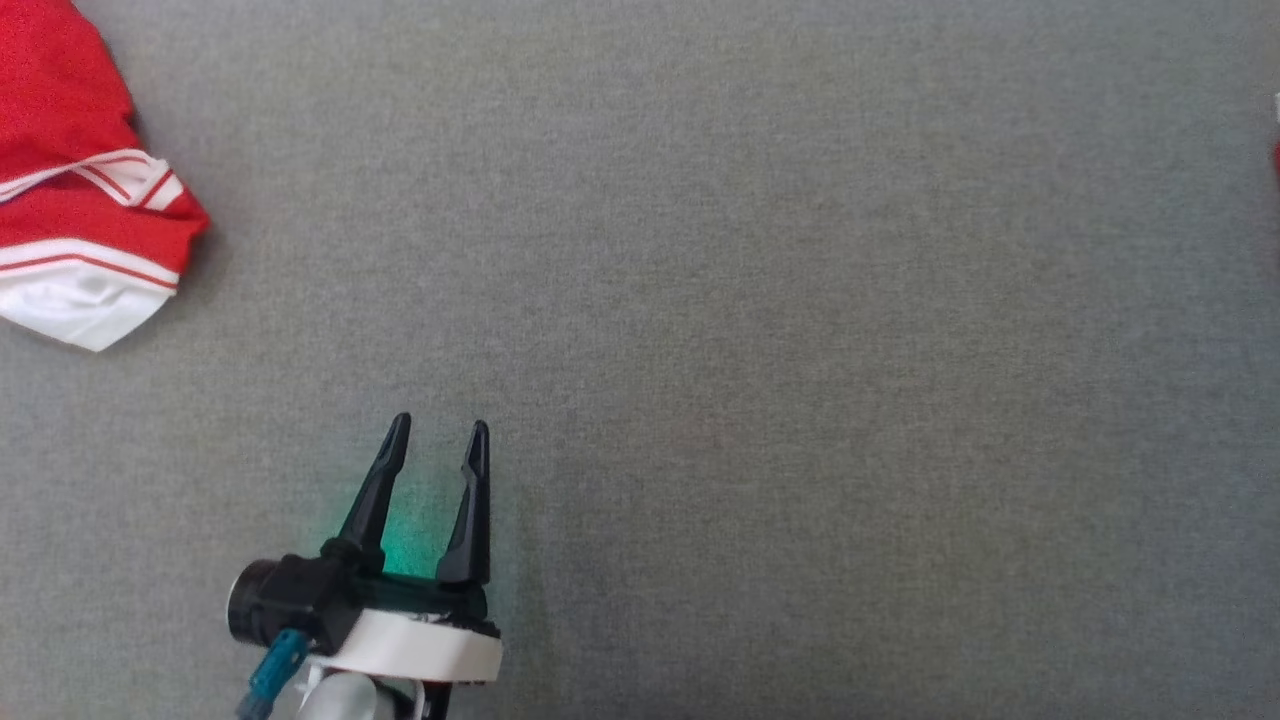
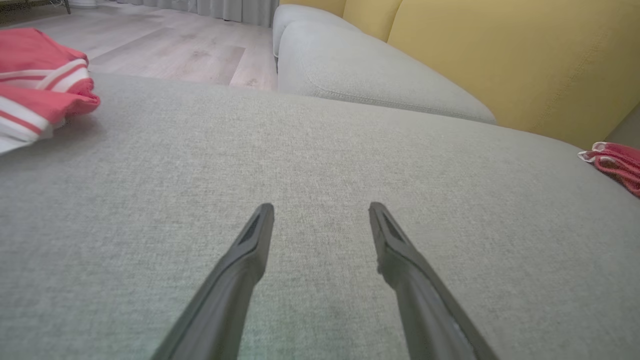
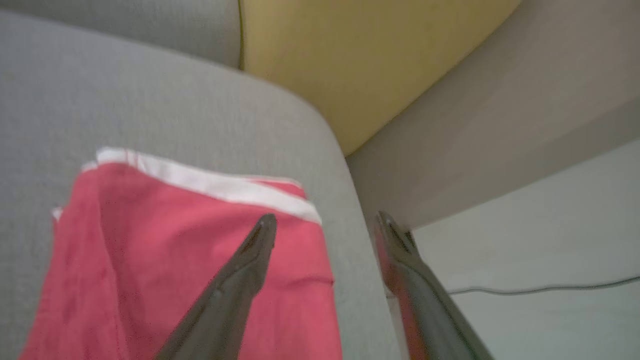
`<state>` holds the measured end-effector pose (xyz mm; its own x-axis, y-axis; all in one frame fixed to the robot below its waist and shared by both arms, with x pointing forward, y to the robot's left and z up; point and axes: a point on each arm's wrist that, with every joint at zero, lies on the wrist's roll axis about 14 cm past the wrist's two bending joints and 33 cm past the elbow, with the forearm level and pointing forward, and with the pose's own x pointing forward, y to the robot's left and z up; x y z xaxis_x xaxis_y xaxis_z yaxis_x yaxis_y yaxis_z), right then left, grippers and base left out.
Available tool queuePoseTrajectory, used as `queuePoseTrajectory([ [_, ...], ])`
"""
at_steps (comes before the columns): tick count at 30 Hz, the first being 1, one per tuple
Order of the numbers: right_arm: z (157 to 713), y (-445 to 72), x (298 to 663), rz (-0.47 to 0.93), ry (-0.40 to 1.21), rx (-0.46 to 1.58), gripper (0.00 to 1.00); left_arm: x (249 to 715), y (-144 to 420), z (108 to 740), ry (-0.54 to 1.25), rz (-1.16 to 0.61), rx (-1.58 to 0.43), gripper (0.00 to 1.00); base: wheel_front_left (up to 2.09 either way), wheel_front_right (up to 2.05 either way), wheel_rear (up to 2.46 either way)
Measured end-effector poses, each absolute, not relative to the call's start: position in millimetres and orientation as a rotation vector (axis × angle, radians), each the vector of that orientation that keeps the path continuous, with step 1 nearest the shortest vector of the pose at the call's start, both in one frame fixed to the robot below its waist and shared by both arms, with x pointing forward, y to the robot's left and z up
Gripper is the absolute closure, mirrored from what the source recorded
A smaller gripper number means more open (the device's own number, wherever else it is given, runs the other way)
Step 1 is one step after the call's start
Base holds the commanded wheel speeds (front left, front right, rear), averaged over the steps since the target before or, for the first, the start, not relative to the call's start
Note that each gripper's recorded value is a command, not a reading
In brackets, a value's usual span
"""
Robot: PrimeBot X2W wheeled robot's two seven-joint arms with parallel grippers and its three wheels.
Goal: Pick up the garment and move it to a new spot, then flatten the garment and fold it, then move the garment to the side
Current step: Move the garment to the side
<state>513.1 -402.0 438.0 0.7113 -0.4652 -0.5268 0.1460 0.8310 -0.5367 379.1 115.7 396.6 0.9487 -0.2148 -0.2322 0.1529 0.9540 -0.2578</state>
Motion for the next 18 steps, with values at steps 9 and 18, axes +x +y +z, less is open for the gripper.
queuePoseTrajectory([
  [9, 504, -341, 530, -0.259, 0.270, -0.378, 0.00, 379, 116, 427, 0.173, -0.191, -0.250, 0.00, 0.00, 0.00, 0.00],
  [18, 528, -267, 468, -0.110, 0.026, -0.246, 0.00, 353, 130, 449, 0.113, -0.148, -0.241, 0.00, 0.00, 0.00, 0.00],
])
